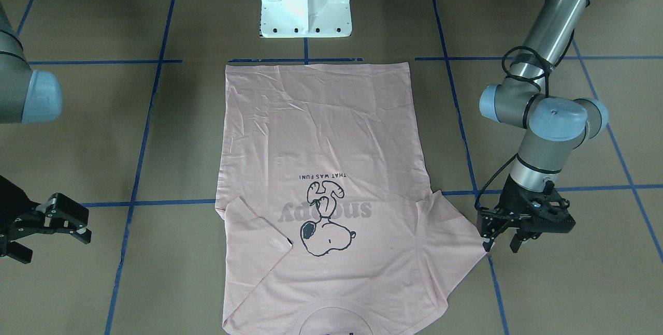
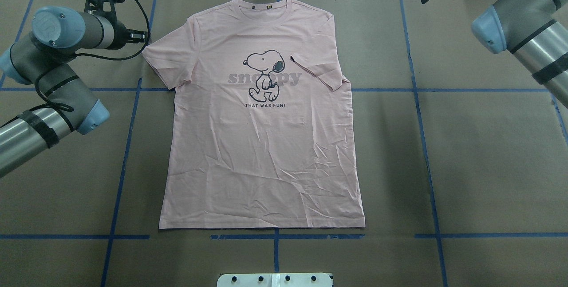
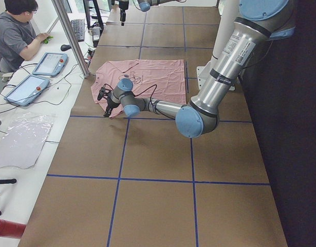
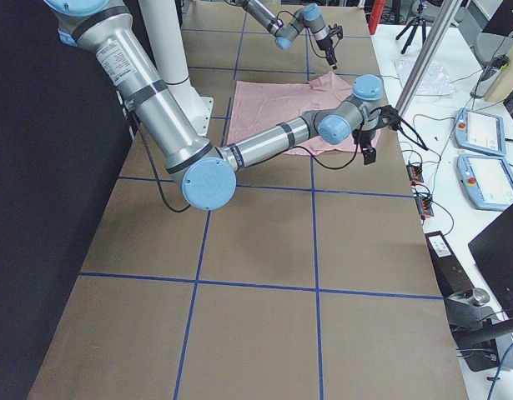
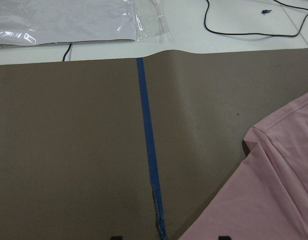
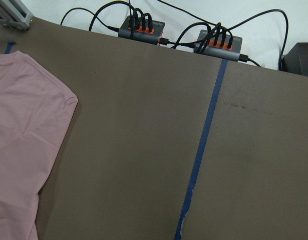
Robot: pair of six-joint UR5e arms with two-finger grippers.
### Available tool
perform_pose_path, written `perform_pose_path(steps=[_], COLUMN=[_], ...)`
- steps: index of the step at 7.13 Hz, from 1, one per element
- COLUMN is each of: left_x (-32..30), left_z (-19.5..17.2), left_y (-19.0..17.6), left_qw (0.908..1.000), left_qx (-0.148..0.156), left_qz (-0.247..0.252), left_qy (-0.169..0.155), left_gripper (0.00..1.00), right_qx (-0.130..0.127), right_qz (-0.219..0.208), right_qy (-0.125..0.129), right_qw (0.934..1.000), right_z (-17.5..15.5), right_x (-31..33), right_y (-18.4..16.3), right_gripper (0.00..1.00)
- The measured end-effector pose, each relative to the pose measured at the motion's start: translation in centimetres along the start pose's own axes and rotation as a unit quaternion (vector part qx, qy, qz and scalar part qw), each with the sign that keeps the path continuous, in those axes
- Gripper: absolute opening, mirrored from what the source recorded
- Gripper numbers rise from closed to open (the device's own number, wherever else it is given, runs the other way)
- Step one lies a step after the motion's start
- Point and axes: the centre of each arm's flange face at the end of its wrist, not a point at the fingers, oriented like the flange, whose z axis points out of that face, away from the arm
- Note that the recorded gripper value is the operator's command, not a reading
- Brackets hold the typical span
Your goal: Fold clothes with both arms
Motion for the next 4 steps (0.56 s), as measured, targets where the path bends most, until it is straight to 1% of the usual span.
perform_pose_path(steps=[1,3,4], left_x=[-0.1,0.1,0.4], left_z=[0.6,1.1,1.4], left_y=[0.4,1.1,1.6], left_qw=[1.0,1.0,0.9999], left_qx=[-0.002,-0.007,-0.011], left_qz=[0.0,0.003,0.005], left_qy=[-0.001,-0.001,0.0], left_gripper=[0.61,0.55,0.55], right_qx=[0.0,-0.001,-0.001], right_qz=[0.0,0.001,0.001], right_qy=[0.0,0.001,0.001], right_qw=[1.0,1.0,1.0], right_z=[0.0,0.0,0.1], right_x=[0.1,0.3,0.3], right_y=[0.2,0.3,0.4], right_gripper=[1.0,1.0,1.0])
